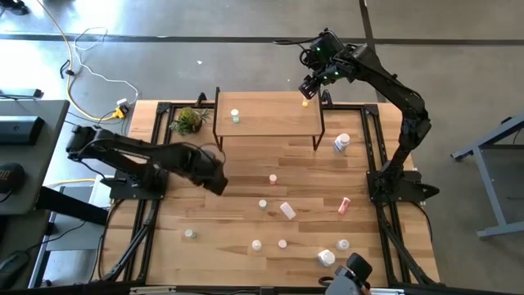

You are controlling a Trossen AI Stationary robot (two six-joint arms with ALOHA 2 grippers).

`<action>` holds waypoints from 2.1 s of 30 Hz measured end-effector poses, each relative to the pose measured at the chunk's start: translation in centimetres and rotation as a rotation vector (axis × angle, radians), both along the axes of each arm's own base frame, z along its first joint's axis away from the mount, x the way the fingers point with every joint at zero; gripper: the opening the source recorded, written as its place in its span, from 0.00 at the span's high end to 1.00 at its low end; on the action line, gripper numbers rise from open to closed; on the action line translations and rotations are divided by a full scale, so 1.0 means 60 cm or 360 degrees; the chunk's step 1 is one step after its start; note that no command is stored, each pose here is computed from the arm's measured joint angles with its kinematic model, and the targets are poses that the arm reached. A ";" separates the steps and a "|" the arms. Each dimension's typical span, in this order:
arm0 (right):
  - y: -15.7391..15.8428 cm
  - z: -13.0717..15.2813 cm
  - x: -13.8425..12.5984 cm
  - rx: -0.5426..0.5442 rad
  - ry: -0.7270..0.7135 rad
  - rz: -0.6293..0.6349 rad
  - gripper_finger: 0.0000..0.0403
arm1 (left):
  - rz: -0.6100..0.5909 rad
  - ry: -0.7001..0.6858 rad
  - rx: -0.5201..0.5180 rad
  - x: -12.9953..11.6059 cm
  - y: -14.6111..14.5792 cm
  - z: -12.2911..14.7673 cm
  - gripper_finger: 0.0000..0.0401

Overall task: Pick and place medicine bottles onto shelf by color
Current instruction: Put the white yellow pill bottle on the shelf

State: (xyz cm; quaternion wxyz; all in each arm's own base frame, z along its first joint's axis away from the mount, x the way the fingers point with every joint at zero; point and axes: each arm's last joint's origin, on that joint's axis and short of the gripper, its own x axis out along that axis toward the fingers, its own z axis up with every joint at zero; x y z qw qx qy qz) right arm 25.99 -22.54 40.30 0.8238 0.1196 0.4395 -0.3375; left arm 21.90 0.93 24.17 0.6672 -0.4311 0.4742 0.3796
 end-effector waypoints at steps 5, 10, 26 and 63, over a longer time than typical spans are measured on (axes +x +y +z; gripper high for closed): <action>0.000 0.000 0.000 0.0000 -0.0001 0.0002 0.52 | 0.0008 -0.0181 0.0214 -0.005 0.040 0.059 0.81; -0.001 0.001 0.002 0.0005 -0.0040 -0.0022 0.52 | 0.0028 -0.0271 0.0469 -0.013 0.088 0.116 0.81; -0.002 0.002 0.003 -0.0009 -0.0051 -0.0028 0.52 | 0.0053 -0.0141 0.1204 -0.057 0.233 0.286 0.81; -0.002 0.002 0.002 0.0000 -0.0053 -0.0044 0.52 | -0.0140 0.0054 0.0335 0.013 0.300 0.187 0.81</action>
